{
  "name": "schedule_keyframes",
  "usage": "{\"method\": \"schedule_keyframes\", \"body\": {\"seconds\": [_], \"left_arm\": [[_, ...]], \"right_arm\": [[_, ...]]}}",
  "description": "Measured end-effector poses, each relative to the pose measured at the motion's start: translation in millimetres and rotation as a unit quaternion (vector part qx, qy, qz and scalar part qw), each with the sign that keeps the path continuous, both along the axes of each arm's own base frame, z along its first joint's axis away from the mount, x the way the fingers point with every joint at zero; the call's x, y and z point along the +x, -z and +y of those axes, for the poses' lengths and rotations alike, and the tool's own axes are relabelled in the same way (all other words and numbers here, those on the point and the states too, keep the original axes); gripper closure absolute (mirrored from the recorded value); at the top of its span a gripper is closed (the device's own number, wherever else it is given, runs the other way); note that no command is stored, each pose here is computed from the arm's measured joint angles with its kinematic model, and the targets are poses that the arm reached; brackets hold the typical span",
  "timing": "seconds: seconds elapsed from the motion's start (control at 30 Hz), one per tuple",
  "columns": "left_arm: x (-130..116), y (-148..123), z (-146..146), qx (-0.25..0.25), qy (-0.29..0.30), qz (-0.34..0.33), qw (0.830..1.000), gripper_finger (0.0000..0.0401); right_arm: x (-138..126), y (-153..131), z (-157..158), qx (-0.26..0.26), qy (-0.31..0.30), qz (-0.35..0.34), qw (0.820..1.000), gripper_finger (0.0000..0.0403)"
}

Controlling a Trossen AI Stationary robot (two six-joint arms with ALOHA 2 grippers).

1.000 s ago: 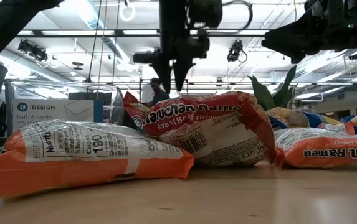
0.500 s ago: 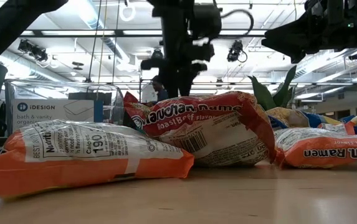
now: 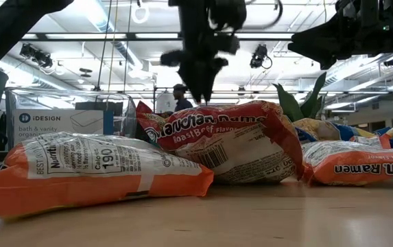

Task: Sort Maruchan noodles
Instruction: Put the red noodle pack into the blue bin

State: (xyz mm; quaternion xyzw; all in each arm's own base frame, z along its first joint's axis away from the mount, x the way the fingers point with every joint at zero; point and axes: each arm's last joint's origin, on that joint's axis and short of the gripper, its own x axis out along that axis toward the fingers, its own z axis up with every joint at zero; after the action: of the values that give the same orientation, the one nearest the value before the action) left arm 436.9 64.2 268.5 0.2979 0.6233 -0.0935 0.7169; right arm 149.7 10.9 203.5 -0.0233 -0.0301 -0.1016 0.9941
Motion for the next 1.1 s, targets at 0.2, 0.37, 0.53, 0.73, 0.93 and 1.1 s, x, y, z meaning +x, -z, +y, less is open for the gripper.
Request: {"method": "schedule_keyframes", "body": {"seconds": [0.2,0.37,0.53,0.73,0.93,1.1], "left_arm": [[5.3,-16.4,-61.4,-0.119,-0.041,-0.045,0.991,0.0229],[0.8,7.1,-129.8,-0.142,-0.043,-0.023,0.989,0.0237],[-7.5,26.2,-185.7,-0.164,-0.067,-0.031,0.984,0.0239],[-14.0,31.0,-230.1,-0.148,-0.119,-0.102,0.977,0.0239],[-23.2,28.8,-271.5,-0.135,-0.133,-0.176,0.966,0.0206],[-31.9,40.5,-293.1,-0.109,-0.127,-0.180,0.969,0.0144]], "right_arm": [[0.1,0.3,0.0,-0.006,0.000,0.003,1.000,0.0233],[0.1,0.5,0.0,-0.006,0.000,0.004,1.000,0.0233],[0.0,0.1,0.0,0.008,-0.001,-0.001,1.000,0.0233],[0.2,0.6,0.8,0.018,-0.015,0.000,1.000,0.0233],[0.5,1.6,2.2,0.022,-0.040,0.004,0.999,0.0233],[0.5,0.8,2.1,0.004,-0.038,0.004,0.999,0.0233]]}}
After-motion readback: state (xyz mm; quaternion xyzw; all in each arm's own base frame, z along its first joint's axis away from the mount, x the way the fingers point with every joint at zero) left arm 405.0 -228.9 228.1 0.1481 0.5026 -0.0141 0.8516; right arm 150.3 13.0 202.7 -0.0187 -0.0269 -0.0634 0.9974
